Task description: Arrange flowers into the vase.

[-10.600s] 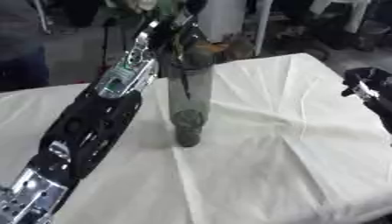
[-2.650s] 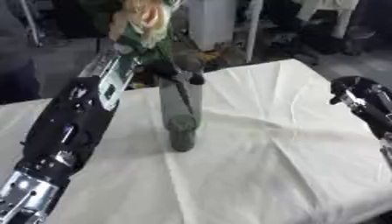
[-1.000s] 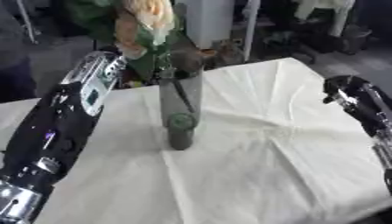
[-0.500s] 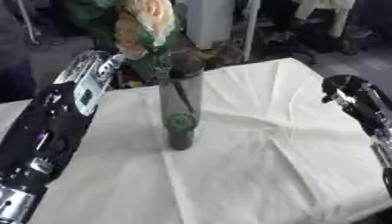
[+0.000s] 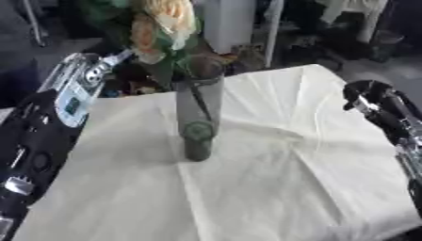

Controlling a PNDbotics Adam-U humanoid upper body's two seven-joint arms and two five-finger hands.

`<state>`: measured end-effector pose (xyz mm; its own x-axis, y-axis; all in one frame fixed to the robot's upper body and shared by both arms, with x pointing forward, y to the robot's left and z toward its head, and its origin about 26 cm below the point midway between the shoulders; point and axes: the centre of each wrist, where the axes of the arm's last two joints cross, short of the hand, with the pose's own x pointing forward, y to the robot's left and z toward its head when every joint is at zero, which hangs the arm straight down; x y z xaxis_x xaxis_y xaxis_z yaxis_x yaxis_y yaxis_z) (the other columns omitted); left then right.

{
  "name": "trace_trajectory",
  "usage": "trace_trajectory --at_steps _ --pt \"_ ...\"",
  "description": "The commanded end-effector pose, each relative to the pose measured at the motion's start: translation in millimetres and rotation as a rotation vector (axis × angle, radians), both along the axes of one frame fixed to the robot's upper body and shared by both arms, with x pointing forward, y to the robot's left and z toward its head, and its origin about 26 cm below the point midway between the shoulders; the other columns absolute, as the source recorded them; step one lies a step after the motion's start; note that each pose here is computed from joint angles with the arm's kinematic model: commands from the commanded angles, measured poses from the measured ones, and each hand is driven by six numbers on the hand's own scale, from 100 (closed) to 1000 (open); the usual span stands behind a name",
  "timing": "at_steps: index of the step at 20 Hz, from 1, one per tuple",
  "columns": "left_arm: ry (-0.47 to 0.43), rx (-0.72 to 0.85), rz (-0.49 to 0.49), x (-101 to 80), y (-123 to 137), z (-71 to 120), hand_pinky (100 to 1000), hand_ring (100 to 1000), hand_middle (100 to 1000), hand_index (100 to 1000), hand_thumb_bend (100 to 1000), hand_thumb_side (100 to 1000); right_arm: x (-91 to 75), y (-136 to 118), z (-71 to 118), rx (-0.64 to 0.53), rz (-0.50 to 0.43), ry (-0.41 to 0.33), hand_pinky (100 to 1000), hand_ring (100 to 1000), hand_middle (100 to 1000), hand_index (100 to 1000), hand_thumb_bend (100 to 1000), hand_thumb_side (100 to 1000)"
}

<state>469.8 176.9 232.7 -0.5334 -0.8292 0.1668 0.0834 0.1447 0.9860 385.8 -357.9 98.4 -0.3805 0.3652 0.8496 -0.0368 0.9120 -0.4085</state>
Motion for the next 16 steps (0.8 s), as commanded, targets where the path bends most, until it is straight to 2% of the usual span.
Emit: trace_trajectory --at_steps 1,14,16 --pt "-0.037 -0.014 -0.01 -5.6 11 20.5 898 833 875 944 1000 1000 3.2 -7 16.1 -0.026 -0.012 -0.039 630 502 537 706 538 556" --pt "-0.039 -0.141 -0.027 -30.7 41 24.0 886 804 860 926 1000 1000 3.6 -9 16.7 -0.028 -0.015 -0.041 629 502 536 706 543 555" --pt "-0.044 -0.17 -0.026 -36.3 47 23.5 879 792 852 915 1000 973 3.4 -9 16.7 -0.028 -0.017 -0.041 629 502 536 706 544 555"
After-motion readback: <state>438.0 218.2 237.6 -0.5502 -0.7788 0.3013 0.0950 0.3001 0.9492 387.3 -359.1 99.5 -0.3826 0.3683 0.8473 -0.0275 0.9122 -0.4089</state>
